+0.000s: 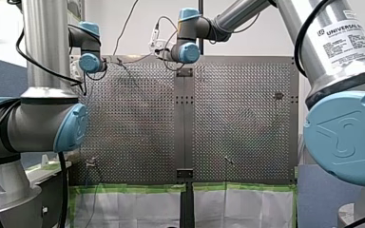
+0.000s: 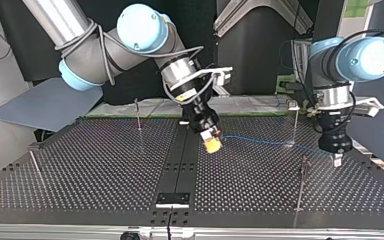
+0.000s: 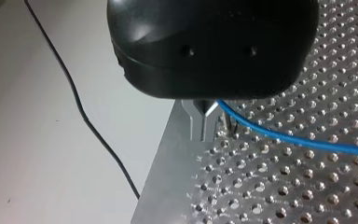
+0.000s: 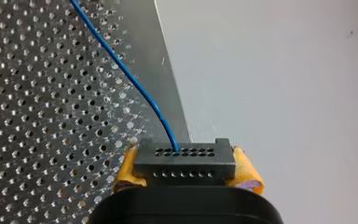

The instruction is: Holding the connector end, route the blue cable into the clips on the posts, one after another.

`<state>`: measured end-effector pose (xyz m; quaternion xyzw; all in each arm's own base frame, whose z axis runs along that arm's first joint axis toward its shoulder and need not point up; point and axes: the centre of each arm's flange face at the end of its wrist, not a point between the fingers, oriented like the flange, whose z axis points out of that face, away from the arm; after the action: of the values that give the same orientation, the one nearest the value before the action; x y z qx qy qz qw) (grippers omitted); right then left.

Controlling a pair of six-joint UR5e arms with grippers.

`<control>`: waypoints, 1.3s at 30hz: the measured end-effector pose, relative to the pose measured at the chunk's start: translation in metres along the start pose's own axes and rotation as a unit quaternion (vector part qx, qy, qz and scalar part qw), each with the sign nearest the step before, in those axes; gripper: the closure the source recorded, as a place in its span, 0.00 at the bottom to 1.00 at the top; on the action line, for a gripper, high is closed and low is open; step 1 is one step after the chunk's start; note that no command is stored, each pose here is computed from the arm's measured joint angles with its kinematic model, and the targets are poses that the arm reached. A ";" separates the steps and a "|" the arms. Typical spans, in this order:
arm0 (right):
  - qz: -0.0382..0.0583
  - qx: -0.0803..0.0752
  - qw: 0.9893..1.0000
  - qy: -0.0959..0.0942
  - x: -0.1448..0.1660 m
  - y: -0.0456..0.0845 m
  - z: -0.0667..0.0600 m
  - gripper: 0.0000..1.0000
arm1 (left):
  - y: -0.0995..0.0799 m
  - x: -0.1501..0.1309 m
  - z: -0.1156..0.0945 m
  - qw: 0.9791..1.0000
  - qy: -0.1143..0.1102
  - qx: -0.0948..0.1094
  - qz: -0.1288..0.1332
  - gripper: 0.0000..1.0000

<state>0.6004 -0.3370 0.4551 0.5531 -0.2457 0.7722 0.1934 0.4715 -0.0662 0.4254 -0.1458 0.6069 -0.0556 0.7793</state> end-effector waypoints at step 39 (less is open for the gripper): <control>0.004 0.004 1.000 0.009 0.009 -0.006 0.004 1.00 | -0.005 -0.006 0.012 0.996 -0.027 0.060 -0.059 1.00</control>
<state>0.6041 -0.3342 0.4658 0.5457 -0.2430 0.7790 0.1903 0.4816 -0.0674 0.4355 -0.1355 0.5718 -0.1342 0.7980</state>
